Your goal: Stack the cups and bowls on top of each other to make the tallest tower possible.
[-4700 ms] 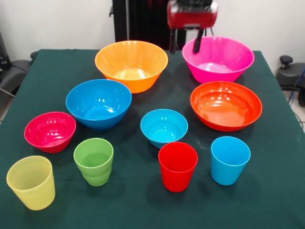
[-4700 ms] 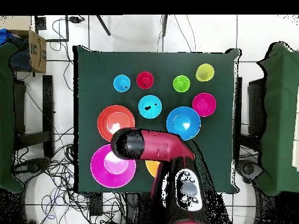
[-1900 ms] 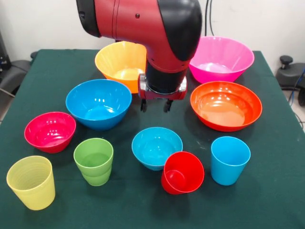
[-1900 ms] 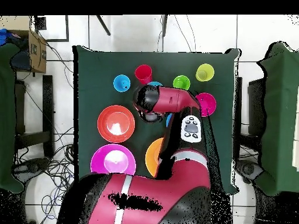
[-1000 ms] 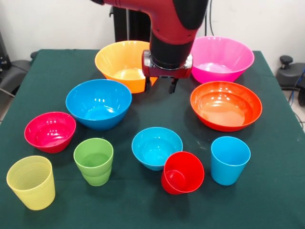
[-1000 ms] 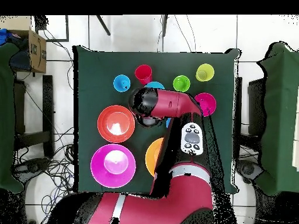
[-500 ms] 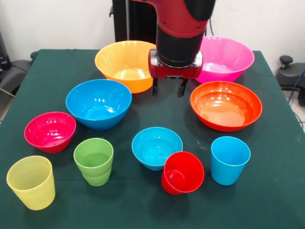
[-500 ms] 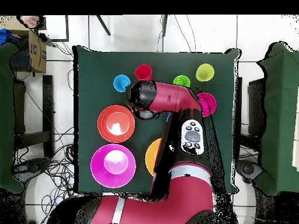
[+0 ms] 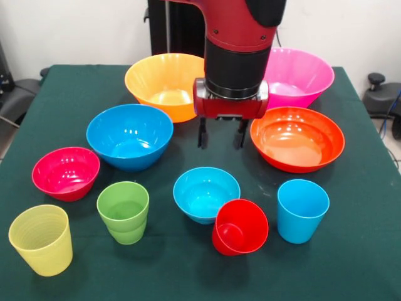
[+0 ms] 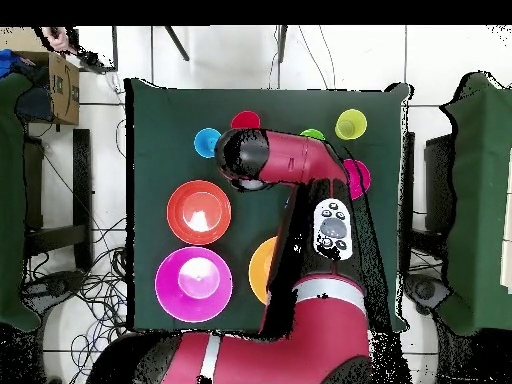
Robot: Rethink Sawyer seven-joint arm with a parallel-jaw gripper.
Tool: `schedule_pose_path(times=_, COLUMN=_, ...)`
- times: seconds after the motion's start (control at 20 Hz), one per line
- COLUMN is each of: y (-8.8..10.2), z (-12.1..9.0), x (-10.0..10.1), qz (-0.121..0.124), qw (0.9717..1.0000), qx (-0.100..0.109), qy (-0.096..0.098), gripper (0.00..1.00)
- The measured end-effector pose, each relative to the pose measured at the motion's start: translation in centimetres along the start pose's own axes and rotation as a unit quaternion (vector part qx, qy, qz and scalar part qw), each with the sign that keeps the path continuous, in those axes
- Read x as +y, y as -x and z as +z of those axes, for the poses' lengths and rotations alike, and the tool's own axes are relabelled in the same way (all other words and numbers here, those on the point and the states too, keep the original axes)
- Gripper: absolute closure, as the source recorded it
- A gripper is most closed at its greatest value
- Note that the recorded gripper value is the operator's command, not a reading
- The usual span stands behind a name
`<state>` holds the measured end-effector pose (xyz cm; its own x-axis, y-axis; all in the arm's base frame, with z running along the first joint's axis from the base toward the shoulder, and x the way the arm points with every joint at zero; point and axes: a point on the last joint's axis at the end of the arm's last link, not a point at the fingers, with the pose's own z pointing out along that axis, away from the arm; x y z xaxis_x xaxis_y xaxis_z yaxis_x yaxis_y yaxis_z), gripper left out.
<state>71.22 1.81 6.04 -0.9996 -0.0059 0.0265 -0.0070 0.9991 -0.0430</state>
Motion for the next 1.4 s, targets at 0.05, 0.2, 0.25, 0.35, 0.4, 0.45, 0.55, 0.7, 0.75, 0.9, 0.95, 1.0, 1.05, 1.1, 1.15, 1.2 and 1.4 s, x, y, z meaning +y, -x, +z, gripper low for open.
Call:
schedule_pose_path(times=0.05, y=0.3, z=0.0, x=-0.1, qz=0.000, qw=1.0000, qx=-0.007, qy=-0.001, gripper=0.00)
schedule_pose_path(times=0.2, y=1.7, z=-0.1, x=-0.5, qz=0.001, qw=0.9992, qx=-0.039, qy=-0.006, gripper=0.00)
schedule_pose_path(times=0.25, y=2.6, z=0.1, x=-0.6, qz=0.001, qw=0.9986, qx=-0.052, qy=-0.009, gripper=0.00)
schedule_pose_path(times=0.35, y=3.2, z=0.3, x=-0.7, qz=0.001, qw=0.9982, qx=-0.060, qy=-0.010, gripper=0.00)
schedule_pose_path(times=0.4, y=3.4, z=0.3, x=-0.7, qz=0.001, qw=0.9980, qx=-0.063, qy=-0.010, gripper=0.00)
schedule_pose_path(times=0.45, y=3.7, z=0.5, x=-0.8, qz=0.001, qw=0.9978, qx=-0.065, qy=-0.011, gripper=0.00)
schedule_pose_path(times=0.55, y=4.6, z=1.0, x=-0.9, qz=0.001, qw=0.9974, qx=-0.071, qy=-0.012, gripper=0.00)
schedule_pose_path(times=0.7, y=5.8, z=1.9, x=-1.0, qz=0.000, qw=0.9968, qx=-0.079, qy=-0.013, gripper=0.00)
schedule_pose_path(times=0.75, y=6.1, z=2.2, x=-1.0, qz=0.000, qw=0.9967, qx=-0.080, qy=-0.014, gripper=0.00)
schedule_pose_path(times=0.9, y=7.4, z=2.0, x=-1.3, qz=0.001, qw=0.9955, qx=-0.093, qy=-0.016, gripper=0.00)
schedule_pose_path(times=0.95, y=7.7, z=1.9, x=-1.3, qz=0.001, qw=0.9953, qx=-0.096, qy=-0.017, gripper=0.00)
schedule_pose_path(times=1.0, y=7.9, z=1.9, x=-1.3, qz=0.000, qw=0.9950, qx=-0.098, qy=-0.017, gripper=0.00)
schedule_pose_path(times=1.05, y=8.4, z=2.1, x=-1.3, qz=0.001, qw=0.9945, qx=-0.103, qy=-0.018, gripper=0.00)
schedule_pose_path(times=1.1, y=8.6, z=2.1, x=-1.4, qz=0.001, qw=0.9943, qx=-0.105, qy=-0.018, gripper=0.00)
schedule_pose_path(times=1.15, y=8.7, z=2.1, x=-1.4, qz=0.001, qw=0.9940, qx=-0.108, qy=-0.019, gripper=0.00)
schedule_pose_path(times=1.2, y=8.9, z=2.1, x=-1.4, qz=0.000, qw=0.9937, qx=-0.110, qy=-0.019, gripper=0.00)
schedule_pose_path(times=1.4, y=9.5, z=2.3, x=-1.5, qz=0.000, qw=0.9921, qx=-0.124, qy=-0.021, gripper=0.00)
